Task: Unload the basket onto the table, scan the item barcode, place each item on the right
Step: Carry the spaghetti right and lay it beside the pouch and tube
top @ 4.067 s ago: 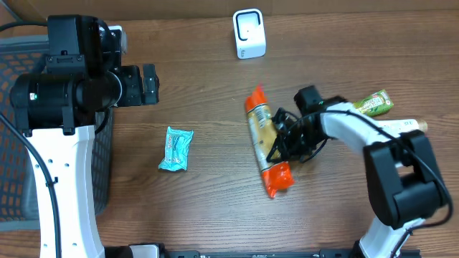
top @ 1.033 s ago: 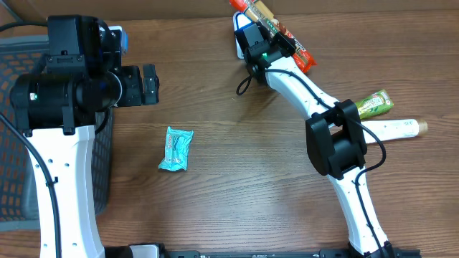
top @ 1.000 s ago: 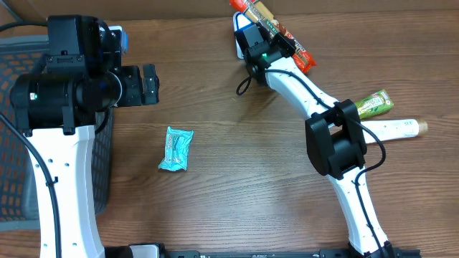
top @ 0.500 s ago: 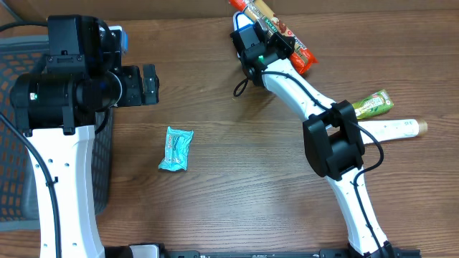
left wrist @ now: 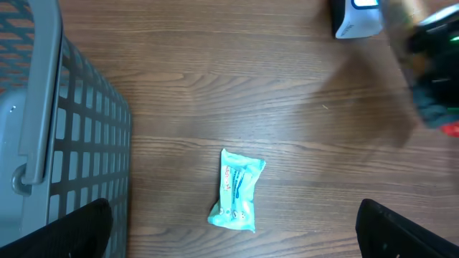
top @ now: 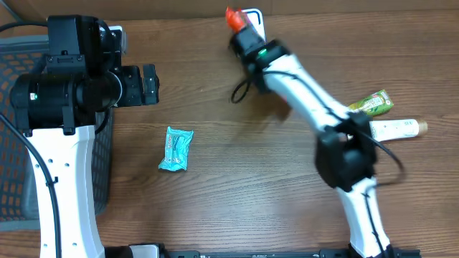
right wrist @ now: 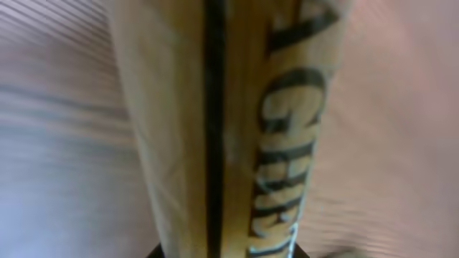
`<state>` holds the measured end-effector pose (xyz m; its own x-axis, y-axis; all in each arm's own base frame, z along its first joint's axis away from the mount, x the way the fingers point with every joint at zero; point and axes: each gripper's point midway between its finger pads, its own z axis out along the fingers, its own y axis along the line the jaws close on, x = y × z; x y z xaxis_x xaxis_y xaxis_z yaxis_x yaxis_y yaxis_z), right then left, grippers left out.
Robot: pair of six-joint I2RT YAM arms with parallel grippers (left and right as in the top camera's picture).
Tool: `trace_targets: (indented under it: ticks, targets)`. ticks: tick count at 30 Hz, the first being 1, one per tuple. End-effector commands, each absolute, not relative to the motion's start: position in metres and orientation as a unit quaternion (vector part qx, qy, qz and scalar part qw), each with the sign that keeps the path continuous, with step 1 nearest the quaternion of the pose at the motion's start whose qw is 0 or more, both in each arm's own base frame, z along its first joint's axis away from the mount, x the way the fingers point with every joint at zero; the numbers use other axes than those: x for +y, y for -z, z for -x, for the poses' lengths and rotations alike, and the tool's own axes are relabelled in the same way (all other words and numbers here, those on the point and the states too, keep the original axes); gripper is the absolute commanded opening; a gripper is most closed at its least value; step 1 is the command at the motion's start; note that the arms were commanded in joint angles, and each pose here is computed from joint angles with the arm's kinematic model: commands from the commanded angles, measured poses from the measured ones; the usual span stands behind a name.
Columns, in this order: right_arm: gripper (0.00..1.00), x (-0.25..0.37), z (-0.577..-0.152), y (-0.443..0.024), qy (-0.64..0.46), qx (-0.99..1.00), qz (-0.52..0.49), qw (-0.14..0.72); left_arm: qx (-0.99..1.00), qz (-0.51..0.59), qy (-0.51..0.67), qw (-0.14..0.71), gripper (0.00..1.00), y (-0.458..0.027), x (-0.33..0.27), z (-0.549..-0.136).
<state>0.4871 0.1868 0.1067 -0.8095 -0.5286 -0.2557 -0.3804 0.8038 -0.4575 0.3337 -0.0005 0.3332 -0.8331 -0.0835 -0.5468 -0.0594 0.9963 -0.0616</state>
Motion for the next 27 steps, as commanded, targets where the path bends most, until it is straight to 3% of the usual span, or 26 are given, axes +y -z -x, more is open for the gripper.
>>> trace_targets:
  ticks: [1, 5, 7, 12, 20, 27]
  targets:
    - [0.04, 0.177, -0.471, -0.266, -0.082, 0.945, 0.091, 0.305, 0.958, 0.032, 0.016, 0.285, 0.99, -0.331, 0.001, -0.335]
    - [0.04, 0.119, -0.474, -0.268, -0.158, 0.950, -0.043, 0.265, 0.958, 0.032, 0.015, 0.285, 1.00, -0.331, 0.001, -0.335]
    - [0.04, 0.077, -0.479, -0.249, -0.161, 0.945, -0.167, 0.232, 0.958, 0.032, 0.015, 0.285, 1.00, -0.331, 0.001, -0.335]
    - [0.04, 0.014, -0.483, -0.190, -0.153, 0.913, -0.338, 0.171, 0.958, 0.032, 0.015, 0.285, 1.00, -0.331, 0.001, -0.335]
    - [0.04, -0.033, -0.481, -0.086, -0.144, 0.885, -0.416, 0.154, 0.958, 0.029, 0.017, 0.285, 1.00, -0.331, -0.001, -0.335]
    - [0.04, -0.050, -0.464, -0.064, -0.134, 0.879, -0.437, 0.132, 0.958, 0.028, 0.017, 0.285, 0.99, -0.331, -0.001, -0.335]
